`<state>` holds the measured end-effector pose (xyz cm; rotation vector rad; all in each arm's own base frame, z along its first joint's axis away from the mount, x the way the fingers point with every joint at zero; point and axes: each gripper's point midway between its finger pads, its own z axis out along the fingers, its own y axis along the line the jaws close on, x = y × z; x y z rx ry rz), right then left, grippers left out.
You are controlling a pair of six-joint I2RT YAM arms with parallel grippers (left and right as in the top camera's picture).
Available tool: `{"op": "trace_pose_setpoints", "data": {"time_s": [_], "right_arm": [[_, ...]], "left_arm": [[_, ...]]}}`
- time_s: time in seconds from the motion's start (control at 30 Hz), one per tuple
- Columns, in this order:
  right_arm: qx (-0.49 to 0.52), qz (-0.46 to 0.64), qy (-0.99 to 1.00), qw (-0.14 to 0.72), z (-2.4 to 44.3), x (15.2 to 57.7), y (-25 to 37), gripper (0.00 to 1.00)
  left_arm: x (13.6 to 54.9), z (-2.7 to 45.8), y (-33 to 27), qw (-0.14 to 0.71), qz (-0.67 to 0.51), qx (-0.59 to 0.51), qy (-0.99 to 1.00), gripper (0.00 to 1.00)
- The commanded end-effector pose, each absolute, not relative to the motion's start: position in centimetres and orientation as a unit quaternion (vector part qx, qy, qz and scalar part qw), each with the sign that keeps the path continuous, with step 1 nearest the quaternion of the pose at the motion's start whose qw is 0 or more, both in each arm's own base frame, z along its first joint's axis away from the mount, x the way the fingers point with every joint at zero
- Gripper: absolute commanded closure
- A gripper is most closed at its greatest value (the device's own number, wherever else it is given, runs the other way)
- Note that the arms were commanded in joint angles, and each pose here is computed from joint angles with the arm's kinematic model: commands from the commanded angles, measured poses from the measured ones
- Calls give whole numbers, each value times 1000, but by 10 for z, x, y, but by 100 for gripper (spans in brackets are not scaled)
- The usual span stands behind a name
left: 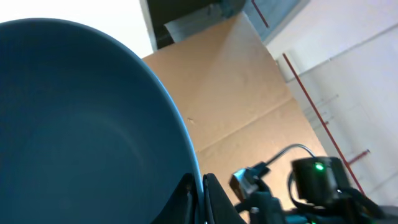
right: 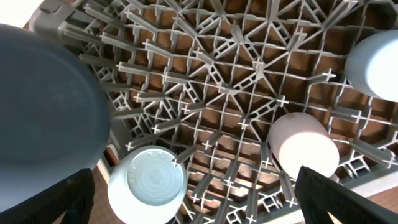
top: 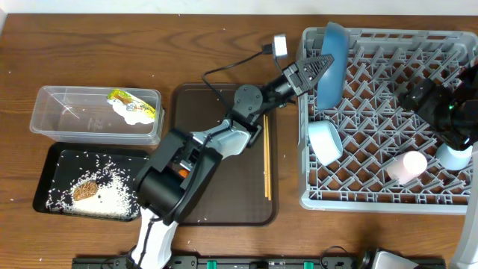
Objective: Sort waste into correct bins and load items into the dishwasher rack
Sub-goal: 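Carry the blue plate to the rack and stand it upright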
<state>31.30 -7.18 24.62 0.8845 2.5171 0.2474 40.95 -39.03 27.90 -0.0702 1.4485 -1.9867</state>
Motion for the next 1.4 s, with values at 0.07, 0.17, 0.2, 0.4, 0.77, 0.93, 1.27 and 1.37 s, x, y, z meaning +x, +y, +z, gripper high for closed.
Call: {"op": "trace_pose_setpoints", "data": {"time_s": [0.07,0.17,0.2,0.4,0.77,0.93,1.27,1.37], "right_arm": [[331,89,911,229,247,312,-75,4],[332,89,911,227,247,311,-75,4],[332,89,912,225,246,310,-74,4],[331,88,913,221,245,308,-74,4],[327,79,916,217,244,306,-76,4],[327,79,916,218,244,306,-76,4],[328,73,916,218,244,305,-78,4],[328,73,916,218,244,305,-78,4]], "left_arm": [[412,297,-394,353,-768,-41,533,94],[410,292,-400,345,-765,-46,542,94],[410,289,-403,342,-763,-49,546,94],[412,281,-409,339,-754,-72,558,94],[416,301,-411,358,-758,-63,542,94],[420,291,-413,352,-748,-74,558,94],[426,270,-418,358,-719,-69,591,64],[429,261,-418,373,-699,-57,607,48]]}}
